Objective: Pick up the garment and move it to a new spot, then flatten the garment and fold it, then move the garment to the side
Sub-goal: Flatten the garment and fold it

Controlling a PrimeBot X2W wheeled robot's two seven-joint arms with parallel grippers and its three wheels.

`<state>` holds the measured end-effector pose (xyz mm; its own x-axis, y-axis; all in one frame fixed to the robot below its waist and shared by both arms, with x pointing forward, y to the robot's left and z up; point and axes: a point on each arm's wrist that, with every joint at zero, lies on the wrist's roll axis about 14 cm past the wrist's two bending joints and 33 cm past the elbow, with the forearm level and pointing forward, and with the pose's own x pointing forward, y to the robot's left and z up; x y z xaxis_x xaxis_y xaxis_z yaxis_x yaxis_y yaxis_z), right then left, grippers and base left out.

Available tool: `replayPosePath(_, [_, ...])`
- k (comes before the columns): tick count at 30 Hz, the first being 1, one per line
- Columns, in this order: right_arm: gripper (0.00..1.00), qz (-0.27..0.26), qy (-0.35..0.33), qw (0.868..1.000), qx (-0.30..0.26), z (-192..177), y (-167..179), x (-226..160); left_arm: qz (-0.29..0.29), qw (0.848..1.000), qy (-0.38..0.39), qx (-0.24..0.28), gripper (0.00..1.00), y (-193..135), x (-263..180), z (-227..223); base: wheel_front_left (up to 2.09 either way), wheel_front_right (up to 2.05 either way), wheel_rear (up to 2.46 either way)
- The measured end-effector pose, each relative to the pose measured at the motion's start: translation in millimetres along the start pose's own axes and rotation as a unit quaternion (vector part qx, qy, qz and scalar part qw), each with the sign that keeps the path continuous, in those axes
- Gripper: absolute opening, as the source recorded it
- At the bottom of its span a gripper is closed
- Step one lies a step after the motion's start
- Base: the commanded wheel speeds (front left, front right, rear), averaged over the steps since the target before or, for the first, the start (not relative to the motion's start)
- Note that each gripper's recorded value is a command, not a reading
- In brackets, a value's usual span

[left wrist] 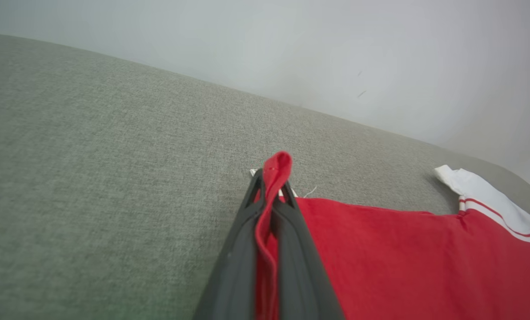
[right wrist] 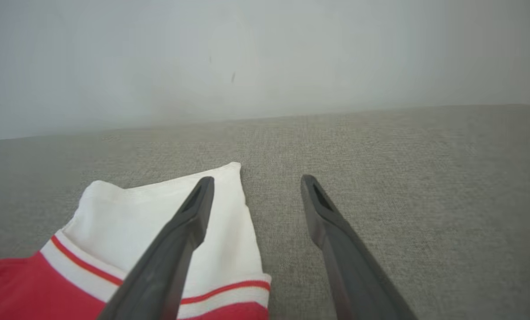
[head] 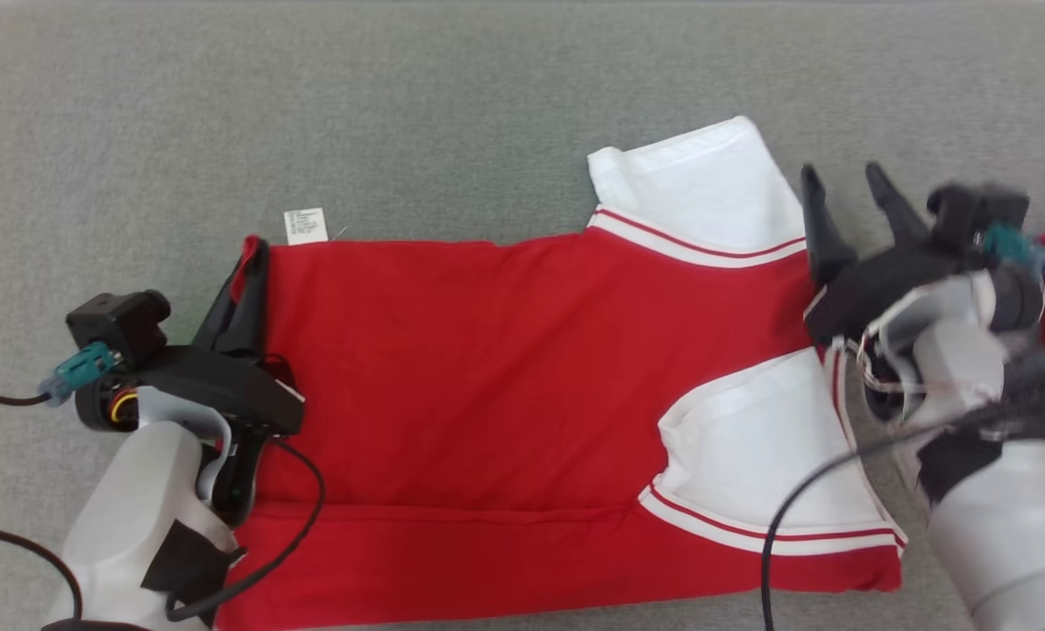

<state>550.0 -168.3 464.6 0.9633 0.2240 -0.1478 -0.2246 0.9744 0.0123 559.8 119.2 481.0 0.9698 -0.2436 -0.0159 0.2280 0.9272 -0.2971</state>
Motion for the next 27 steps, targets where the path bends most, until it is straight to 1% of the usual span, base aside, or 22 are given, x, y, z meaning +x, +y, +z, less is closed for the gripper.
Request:
replayPosePath(4, [1.00, 0.011, 0.036, 0.999, -0.003, -0.5, 2.2, 22.9, -0.004, 1.000, -0.006, 0.002, 0.00, -0.5, -0.6, 1.6, 0.00, 0.00, 0.00])
replayPosePath(5, [1.00, 0.017, 0.051, 0.998, -0.014, -3.5, 4.0, 27.5, -0.004, 1.000, -0.007, 0.004, 0.00, 0.3, -0.8, 2.0, 0.00, 0.00, 0.00])
replayPosePath(7, [1.00, 0.018, 0.071, 0.997, -0.011, -6.4, 4.4, 36.9, -0.003, 1.000, -0.007, 0.004, 0.00, 1.9, -1.6, 0.4, 0.00, 0.00, 0.00])
replayPosePath(8, [1.00, 0.023, 0.082, 0.996, -0.021, -8.1, 5.2, 45.3, -0.001, 1.000, -0.007, 0.004, 0.00, 3.3, -2.2, -0.9, 0.00, 0.00, 0.00])
replayPosePath(11, [1.00, 0.024, 0.097, 0.995, -0.027, -10.6, 5.5, 57.5, -0.001, 1.000, -0.007, 0.003, 0.00, 4.4, -2.8, -2.0, 0.00, 0.00, 0.00])
replayPosePath(14, [1.00, 0.022, 0.118, 0.992, -0.029, -19.4, 4.5, 65.9, 0.002, 1.000, -0.004, 0.004, 0.00, 7.9, -3.6, -5.7, 0.00, 0.00, 0.00])
replayPosePath(19, [1.00, 0.011, 0.143, 0.989, -0.016, -33.3, 1.0, 75.5, 0.003, 1.000, 0.002, 0.007, 0.00, 10.9, -2.6, -10.3, 0.00, 0.00, 0.00])
replayPosePath(23, [1.00, 0.012, 0.150, 0.988, -0.013, -36.9, 4.4, 81.2, 0.003, 1.000, 0.007, 0.009, 0.00, 12.0, -3.3, -14.0, 0.00, 0.00, 0.00])
replayPosePath(24, [0.92, 0.014, 0.150, 0.988, -0.015, -36.0, 5.7, 82.2, 0.003, 1.000, 0.007, 0.009, 0.00, 12.1, -3.3, -14.0, 0.00, 0.00, 0.00])
replayPosePath(25, [0.75, 0.014, 0.150, 0.988, -0.015, -35.0, 6.6, 82.9, 0.002, 1.000, 0.007, 0.009, 0.00, 12.2, -3.2, -13.9, 0.00, 0.00, 0.00])
replayPosePath(26, [0.49, 0.014, 0.151, 0.988, -0.014, -34.7, 7.0, 83.0, 0.002, 1.000, 0.007, 0.009, 0.00, 11.9, -2.9, -13.9, 0.00, 0.00, 0.00])
replayPosePath(27, [0.30, 0.016, 0.152, 0.988, -0.018, -35.1, 7.3, 82.7, 0.002, 1.000, 0.007, 0.010, 0.00, 11.7, -2.6, -13.8, 0.00, 0.00, 0.00])
